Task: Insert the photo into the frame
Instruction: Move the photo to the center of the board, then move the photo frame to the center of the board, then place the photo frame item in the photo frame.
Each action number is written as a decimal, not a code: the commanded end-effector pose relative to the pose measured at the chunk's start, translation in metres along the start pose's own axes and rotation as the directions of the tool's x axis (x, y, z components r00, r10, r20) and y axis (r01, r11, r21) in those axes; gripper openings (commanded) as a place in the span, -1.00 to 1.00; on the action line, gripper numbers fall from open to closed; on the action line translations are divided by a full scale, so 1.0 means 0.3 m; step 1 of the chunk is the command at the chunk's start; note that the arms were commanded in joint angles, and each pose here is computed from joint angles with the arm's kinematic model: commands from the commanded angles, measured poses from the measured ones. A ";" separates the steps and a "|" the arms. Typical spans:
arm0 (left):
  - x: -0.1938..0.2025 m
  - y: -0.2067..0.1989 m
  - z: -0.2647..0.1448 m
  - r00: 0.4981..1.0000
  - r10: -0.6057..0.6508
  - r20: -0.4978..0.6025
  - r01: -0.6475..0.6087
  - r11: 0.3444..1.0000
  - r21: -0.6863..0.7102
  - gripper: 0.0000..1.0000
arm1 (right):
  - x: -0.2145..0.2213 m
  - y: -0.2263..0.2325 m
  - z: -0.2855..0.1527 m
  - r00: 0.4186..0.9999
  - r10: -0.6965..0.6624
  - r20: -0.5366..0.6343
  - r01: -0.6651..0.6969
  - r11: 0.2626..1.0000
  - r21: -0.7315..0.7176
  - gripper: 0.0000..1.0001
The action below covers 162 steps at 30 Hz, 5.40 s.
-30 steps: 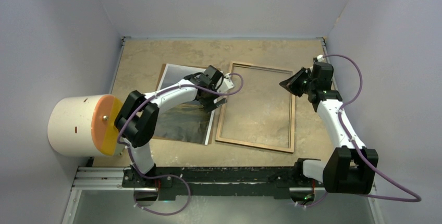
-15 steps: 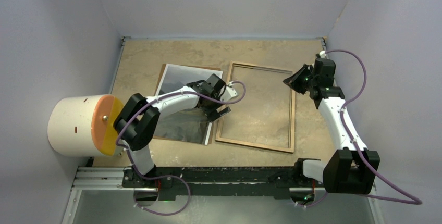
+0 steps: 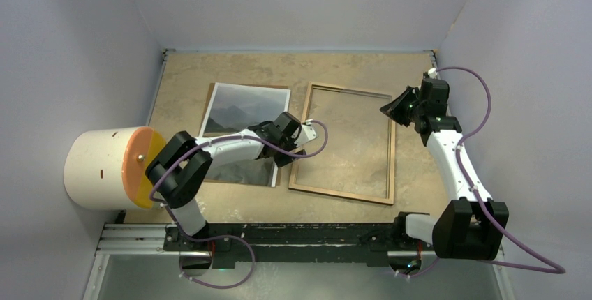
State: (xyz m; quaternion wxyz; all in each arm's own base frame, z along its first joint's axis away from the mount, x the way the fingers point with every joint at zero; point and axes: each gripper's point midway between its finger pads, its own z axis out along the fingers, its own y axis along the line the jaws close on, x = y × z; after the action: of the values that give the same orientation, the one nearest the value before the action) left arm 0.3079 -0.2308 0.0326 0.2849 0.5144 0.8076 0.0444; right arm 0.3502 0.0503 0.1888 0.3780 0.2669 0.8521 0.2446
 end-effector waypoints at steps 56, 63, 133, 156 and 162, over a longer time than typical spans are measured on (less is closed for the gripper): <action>-0.085 -0.067 0.038 0.985 -0.170 -0.043 0.175 0.941 0.289 0.49 | -0.095 0.130 -0.115 0.992 -0.100 0.070 0.110 0.983 -0.146 -1.00; 0.005 -0.057 -0.008 0.990 -0.129 -0.065 0.141 0.958 0.249 0.52 | -0.029 0.153 -0.085 0.997 -0.080 0.014 0.081 0.976 -0.203 -1.00; 0.105 0.505 -0.126 0.892 -0.451 0.018 0.451 0.891 -0.050 1.00 | 0.371 -0.142 0.157 0.981 -0.018 -0.191 0.017 1.000 -0.007 -1.00; 0.115 0.397 -0.018 0.928 -0.367 -0.060 0.366 0.930 -0.030 1.00 | 0.292 -0.067 0.123 0.999 -0.042 -0.027 0.037 0.985 -0.167 -1.00; 0.096 0.333 0.038 0.941 -0.335 -0.050 0.335 0.942 -0.005 1.00 | 0.259 0.051 0.073 0.997 -0.069 0.033 0.076 0.935 -0.346 -1.00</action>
State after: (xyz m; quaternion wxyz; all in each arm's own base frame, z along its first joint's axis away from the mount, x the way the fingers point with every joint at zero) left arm 0.3820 -0.1488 0.0546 0.2497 0.3536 0.9014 0.0074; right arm 0.3125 0.1064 0.1042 0.3701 0.2122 0.8436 0.3261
